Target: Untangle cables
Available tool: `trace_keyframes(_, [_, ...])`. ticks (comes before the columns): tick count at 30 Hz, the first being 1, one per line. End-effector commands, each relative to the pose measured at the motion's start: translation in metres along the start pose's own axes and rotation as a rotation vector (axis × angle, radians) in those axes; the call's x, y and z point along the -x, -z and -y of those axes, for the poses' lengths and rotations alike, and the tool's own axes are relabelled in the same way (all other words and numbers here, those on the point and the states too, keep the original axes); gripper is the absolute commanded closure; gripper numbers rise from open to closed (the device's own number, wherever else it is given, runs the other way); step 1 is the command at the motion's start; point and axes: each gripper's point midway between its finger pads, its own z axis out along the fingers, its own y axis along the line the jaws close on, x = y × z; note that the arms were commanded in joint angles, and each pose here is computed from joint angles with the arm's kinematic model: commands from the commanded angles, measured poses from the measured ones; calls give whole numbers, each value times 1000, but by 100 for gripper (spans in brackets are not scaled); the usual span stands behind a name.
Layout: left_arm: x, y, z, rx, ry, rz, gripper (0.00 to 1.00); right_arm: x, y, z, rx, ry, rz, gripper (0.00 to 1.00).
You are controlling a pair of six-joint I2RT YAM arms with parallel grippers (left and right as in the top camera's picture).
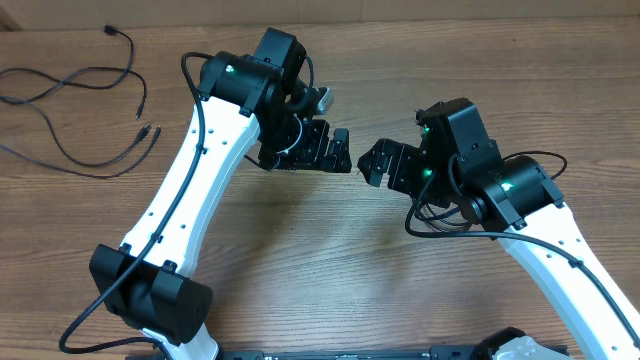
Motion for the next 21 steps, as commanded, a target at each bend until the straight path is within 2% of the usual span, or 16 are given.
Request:
trace_keyframes(1, [-1,-4,-1,3,14,-14,0,5,3,-1,1,3,23,0])
trace_keyframes(21, [-1,-5,1,2,9,-15,1,5,3,-1,0,3,23,0])
